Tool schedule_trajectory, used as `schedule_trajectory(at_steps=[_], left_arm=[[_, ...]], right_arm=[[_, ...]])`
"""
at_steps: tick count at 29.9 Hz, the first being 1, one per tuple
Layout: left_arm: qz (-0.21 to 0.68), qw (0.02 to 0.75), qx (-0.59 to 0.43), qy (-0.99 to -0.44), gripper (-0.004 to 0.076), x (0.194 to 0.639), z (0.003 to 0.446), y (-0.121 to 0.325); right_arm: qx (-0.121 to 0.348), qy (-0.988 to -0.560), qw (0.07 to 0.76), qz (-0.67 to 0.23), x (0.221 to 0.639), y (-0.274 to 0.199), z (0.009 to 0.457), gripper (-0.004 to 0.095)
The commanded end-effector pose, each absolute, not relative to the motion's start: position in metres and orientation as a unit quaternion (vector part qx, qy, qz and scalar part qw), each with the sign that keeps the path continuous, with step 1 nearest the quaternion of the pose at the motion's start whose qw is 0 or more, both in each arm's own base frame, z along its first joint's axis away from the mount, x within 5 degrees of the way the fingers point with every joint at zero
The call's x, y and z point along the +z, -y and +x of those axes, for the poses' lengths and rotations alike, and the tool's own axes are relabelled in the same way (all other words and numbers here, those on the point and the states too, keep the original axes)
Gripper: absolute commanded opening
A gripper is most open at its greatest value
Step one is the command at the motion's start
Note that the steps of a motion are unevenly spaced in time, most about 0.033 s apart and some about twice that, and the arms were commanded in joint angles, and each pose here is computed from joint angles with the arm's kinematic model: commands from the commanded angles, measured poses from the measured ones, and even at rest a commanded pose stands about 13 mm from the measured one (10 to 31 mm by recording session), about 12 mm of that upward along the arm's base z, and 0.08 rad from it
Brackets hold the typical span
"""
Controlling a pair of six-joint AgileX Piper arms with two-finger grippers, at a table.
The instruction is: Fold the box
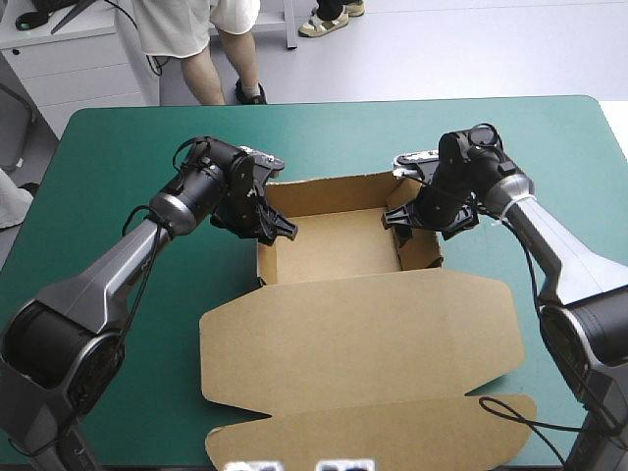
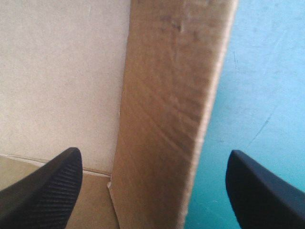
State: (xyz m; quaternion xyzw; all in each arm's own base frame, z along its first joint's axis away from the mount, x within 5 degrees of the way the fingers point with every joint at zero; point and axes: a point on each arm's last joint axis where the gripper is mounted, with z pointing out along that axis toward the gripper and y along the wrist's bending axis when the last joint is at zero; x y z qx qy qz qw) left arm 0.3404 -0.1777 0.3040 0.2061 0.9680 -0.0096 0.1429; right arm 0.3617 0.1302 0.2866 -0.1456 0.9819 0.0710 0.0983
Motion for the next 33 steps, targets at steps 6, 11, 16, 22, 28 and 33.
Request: schedule_trajectory(at_steps=[6,11,16,22,28,33], left_arm=[[0.207,0.250,-0.034,-0.945,0.0402,0.385,0.317,0.168],[0.217,0.288,0.005,-0.933,0.0136,0.418,0.294,0.146],[0.239,0.334,0.006,-0.912,-0.0006,0.449,0.264,0.129],[0.234,0.380,-0.033,-0.894,-0.0006,0.480,0.222,0.111],[0.248,0.384,-0.029,-0.889,-0.0008,0.475,0.183,0.090],[0.253,0.364,-0.022,-0.896,-0.0008,0.448,0.150,0.071]], right_arm=[[0.078,-0.968,0.177,-0.160,0.349,-0.120,0.337,0.0696],[0.082,-0.963,0.203,-0.160,0.367,-0.116,0.325,0.0691],[0.084,-0.958,0.221,-0.164,0.380,-0.113,0.316,0.0691],[0.086,-0.955,0.229,-0.165,0.386,-0.112,0.311,0.0691],[0.085,-0.955,0.230,-0.170,0.386,-0.112,0.311,0.0691],[0.084,-0.954,0.231,-0.173,0.386,-0.112,0.312,0.0691]])
